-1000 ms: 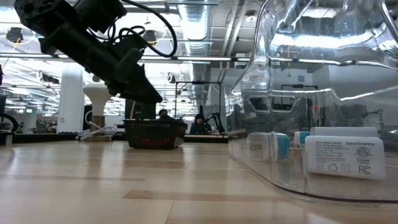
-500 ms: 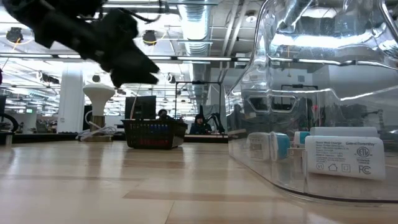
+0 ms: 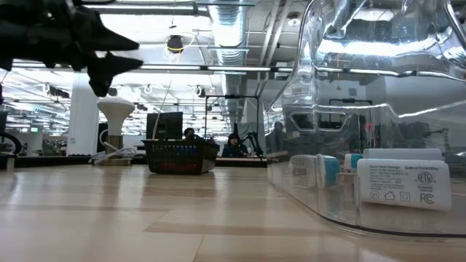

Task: Pick & Place Office items
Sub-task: Return to Home Position

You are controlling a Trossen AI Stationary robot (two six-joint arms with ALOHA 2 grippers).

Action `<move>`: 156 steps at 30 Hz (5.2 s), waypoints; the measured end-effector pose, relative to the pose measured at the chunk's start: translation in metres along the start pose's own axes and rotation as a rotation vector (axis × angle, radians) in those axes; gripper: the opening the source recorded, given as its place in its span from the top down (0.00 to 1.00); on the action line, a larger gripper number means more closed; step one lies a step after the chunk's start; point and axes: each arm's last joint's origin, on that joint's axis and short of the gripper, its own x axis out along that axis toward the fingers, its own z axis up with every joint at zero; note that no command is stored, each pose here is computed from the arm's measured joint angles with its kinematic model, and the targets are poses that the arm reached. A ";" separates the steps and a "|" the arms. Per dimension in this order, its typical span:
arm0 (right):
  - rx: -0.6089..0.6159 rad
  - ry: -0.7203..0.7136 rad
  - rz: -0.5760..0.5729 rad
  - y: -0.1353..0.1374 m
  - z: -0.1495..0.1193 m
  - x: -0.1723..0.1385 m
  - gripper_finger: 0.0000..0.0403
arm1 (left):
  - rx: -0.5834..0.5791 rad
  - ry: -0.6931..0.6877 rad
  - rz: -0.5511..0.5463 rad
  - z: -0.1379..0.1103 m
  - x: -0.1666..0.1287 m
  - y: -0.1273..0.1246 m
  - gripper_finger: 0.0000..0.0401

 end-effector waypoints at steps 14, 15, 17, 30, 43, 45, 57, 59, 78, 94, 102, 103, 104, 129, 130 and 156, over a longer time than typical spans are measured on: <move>0.049 -0.037 -0.036 -0.002 0.006 0.013 0.43 | 0.139 0.013 -0.078 -0.013 -0.030 0.012 0.65; 0.049 -0.039 -0.037 -0.002 0.007 0.014 0.43 | 0.155 0.019 -0.086 -0.014 -0.031 0.012 0.66; 0.048 -0.043 -0.041 -0.003 0.007 0.015 0.43 | 0.185 0.015 -0.101 -0.013 -0.033 0.012 0.67; 0.036 -0.048 -0.078 -0.008 0.011 0.028 0.43 | 0.285 0.025 -0.179 -0.012 -0.037 0.015 0.75; -0.035 -0.018 -0.117 -0.016 0.017 0.044 0.43 | 0.287 0.025 -0.121 -0.012 -0.034 0.019 0.78; -0.072 -0.006 -0.124 -0.017 0.019 0.051 0.43 | 0.285 -0.001 -0.128 -0.010 -0.034 0.018 0.78; -0.462 0.244 0.122 -0.041 0.067 0.127 0.43 | 0.286 0.016 -0.115 -0.011 -0.030 0.018 0.78; -0.517 0.260 0.207 -0.045 0.076 0.136 0.43 | 0.286 0.022 -0.113 -0.011 -0.030 0.018 0.78; -0.622 0.147 0.650 -0.115 0.074 0.122 0.43 | 0.287 0.036 -0.109 -0.012 -0.029 0.019 0.78; -0.510 -0.007 0.496 -0.252 0.012 0.048 0.43 | 0.287 0.036 -0.109 -0.012 -0.029 0.019 0.78; -0.483 -0.035 0.472 -0.287 -0.010 0.035 0.43 | 0.287 0.036 -0.109 -0.012 -0.029 0.019 0.78; -0.478 -0.042 0.472 -0.291 -0.012 0.034 0.43 | 0.287 0.036 -0.109 -0.012 -0.029 0.019 0.78; -0.470 -0.050 0.472 -0.294 -0.014 0.033 0.43 | 0.287 0.036 -0.109 -0.012 -0.029 0.019 0.78; -0.512 -0.006 0.336 -0.327 -0.036 0.028 0.43 | 0.286 0.037 -0.109 -0.012 -0.029 0.019 0.78; -0.514 -0.003 0.333 -0.327 -0.037 0.028 0.43 | 0.286 0.037 -0.109 -0.012 -0.029 0.019 0.78; -0.521 0.036 0.343 -0.326 -0.040 0.029 0.43 | 0.287 0.038 -0.109 -0.013 -0.029 0.019 0.78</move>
